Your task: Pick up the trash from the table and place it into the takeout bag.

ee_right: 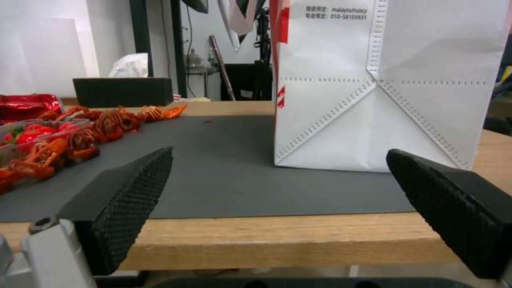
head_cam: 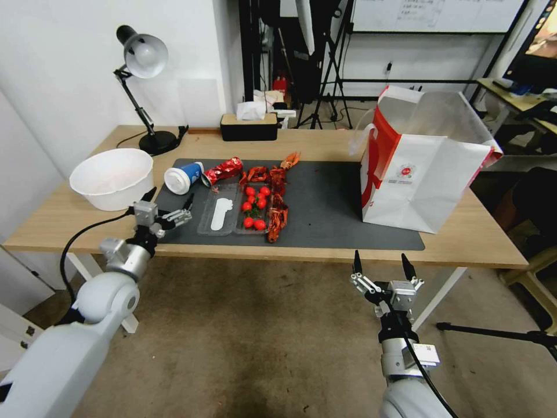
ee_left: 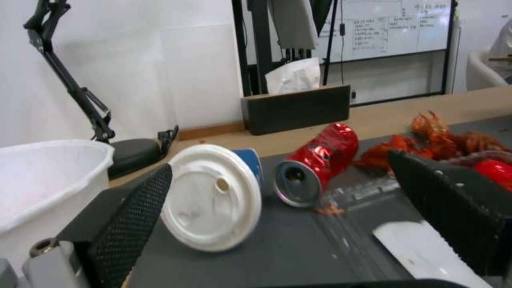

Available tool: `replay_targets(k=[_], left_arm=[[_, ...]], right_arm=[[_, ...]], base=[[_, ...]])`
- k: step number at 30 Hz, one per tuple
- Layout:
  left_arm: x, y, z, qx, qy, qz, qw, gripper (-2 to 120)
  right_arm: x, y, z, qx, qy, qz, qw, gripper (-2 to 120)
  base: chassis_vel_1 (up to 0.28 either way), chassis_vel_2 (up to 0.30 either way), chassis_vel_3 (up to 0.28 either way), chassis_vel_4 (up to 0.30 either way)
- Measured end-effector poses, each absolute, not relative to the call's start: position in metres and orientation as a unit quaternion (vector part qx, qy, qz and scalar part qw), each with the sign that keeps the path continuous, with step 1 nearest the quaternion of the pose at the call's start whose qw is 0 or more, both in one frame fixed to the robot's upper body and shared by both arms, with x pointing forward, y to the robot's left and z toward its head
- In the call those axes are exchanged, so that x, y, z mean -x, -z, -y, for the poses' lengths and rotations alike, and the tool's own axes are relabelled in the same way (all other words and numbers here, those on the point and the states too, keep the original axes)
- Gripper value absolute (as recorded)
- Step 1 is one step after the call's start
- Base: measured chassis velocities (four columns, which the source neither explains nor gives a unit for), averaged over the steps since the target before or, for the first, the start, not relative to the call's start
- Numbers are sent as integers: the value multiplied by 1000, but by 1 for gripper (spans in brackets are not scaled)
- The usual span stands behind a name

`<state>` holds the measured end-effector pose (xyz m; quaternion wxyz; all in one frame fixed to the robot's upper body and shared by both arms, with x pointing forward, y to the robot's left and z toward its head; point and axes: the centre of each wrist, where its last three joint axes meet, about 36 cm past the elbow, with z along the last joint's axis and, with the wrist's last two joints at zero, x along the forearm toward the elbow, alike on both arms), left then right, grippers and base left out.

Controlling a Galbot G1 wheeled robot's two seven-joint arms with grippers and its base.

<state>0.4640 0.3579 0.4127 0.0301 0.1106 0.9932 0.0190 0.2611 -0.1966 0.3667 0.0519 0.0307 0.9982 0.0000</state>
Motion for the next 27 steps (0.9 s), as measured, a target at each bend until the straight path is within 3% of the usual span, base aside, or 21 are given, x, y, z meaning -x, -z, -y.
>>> replay_targets(k=[8, 27], left_arm=[[-502, -417, -371, -111, -14, -994, 17, 100], [-534, -406, -377, -110, -13, -994, -6, 100]], right_arm=[[-262, -367, 196, -33, 0, -998, 53, 100], [-265, -366, 198, -37, 3, -998, 54, 100]], base=[[0, 0, 0, 0], [0, 0, 0, 0]])
